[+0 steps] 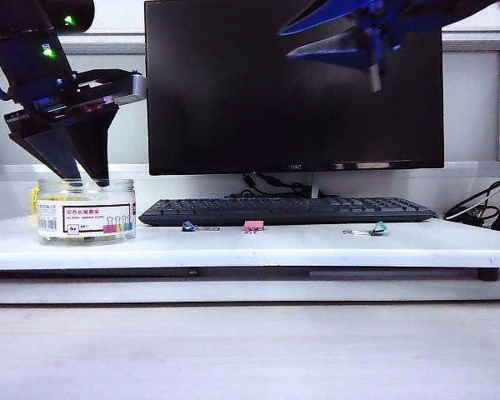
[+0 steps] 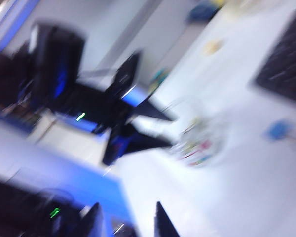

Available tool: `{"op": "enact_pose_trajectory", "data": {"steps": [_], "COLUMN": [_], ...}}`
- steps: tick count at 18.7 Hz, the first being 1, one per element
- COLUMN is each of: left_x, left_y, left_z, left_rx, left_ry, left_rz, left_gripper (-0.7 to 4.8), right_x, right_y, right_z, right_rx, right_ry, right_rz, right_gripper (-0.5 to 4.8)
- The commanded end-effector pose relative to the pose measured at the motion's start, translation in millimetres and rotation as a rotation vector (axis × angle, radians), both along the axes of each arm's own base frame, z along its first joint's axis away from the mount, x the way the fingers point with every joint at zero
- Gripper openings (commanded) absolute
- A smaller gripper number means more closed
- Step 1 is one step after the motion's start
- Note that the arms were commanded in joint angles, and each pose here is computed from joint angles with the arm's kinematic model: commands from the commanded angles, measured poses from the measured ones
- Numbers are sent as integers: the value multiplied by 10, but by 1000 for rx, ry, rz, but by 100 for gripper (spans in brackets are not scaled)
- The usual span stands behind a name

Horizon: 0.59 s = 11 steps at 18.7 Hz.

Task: Take the clips out of the round transparent plastic box and place them on the table.

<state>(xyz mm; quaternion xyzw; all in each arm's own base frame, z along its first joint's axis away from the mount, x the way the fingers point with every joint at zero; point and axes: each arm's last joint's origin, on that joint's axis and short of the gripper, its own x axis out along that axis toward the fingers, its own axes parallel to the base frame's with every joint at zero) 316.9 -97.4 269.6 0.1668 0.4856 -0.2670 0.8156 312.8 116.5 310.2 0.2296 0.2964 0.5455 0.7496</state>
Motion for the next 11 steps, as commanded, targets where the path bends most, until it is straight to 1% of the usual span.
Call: {"op": "enact_pose_trajectory", "data": {"steps": [1,3,4,6,8,11], "left_x": [11,25,45,87,125,138], "left_y": [12,14,13,1,-10,-14], "left_z": [27,-5,-39,-150,-233,-249], "left_rx": [1,9,12,22,28,28], "left_ry": [-21,-11,-1,41,65,64], "left_rz": [-7,-10,-7,-9,-9,-10], "left_gripper": [209,209,209,209,209,209], "right_x": [2,-40,-42,-86,-57,0], "right_y": [137,256,260,378,399,428], "right_z": [-7,26,45,41,-5,-120], "right_rx": [17,32,46,58,54,39], "right_ry": [-27,-62,-80,-89,-81,-41], "right_rz": [68,108,131,189,188,182], "right_gripper": [140,141,142,149,149,149]}}
